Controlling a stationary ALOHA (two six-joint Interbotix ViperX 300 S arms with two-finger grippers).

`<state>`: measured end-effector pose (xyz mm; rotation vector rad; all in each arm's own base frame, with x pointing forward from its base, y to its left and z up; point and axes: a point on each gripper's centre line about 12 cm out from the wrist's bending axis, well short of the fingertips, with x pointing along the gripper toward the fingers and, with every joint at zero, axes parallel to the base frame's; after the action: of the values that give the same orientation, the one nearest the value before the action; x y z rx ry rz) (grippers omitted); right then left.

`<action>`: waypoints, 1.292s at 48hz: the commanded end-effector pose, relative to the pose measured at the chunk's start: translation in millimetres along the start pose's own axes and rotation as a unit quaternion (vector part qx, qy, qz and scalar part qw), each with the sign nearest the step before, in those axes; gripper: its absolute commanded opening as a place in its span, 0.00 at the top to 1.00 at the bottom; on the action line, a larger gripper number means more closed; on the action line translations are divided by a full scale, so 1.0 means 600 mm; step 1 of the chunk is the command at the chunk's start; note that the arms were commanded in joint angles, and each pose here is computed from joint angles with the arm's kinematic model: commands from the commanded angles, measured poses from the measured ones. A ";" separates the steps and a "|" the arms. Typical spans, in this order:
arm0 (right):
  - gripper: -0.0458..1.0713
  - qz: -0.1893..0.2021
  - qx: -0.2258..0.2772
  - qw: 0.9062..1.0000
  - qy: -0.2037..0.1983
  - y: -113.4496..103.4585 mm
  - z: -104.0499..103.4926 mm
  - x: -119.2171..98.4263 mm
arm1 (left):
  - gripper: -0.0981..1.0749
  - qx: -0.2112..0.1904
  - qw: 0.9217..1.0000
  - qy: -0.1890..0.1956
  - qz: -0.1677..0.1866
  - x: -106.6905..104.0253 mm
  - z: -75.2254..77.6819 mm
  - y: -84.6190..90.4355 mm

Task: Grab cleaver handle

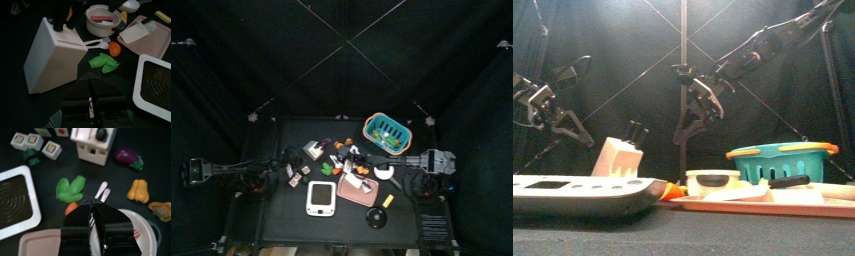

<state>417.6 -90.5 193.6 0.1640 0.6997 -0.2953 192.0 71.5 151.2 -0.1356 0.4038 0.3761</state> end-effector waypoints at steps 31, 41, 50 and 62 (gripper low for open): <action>0.24 0.067 0.111 0.987 0.092 0.071 -0.142 -0.153 | 0.69 0.000 1.000 -0.007 -0.006 0.002 0.008 -0.005; 0.24 0.062 0.096 0.985 0.127 0.072 -0.188 -0.151 | 0.69 -0.001 1.000 -0.008 -0.008 0.001 0.008 -0.007; 0.24 0.057 0.093 0.984 0.141 0.070 -0.204 -0.147 | 0.69 -0.004 1.000 -0.006 -0.009 0.002 0.007 -0.008; 0.24 0.045 0.089 0.980 0.174 0.071 -0.226 -0.124 | 0.69 -0.004 1.000 -0.005 -0.009 0.001 0.004 -0.008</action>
<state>290.4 -2.0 139.6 0.4244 1.0174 -0.2487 192.6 67.2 150.5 -0.1459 0.4041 0.3610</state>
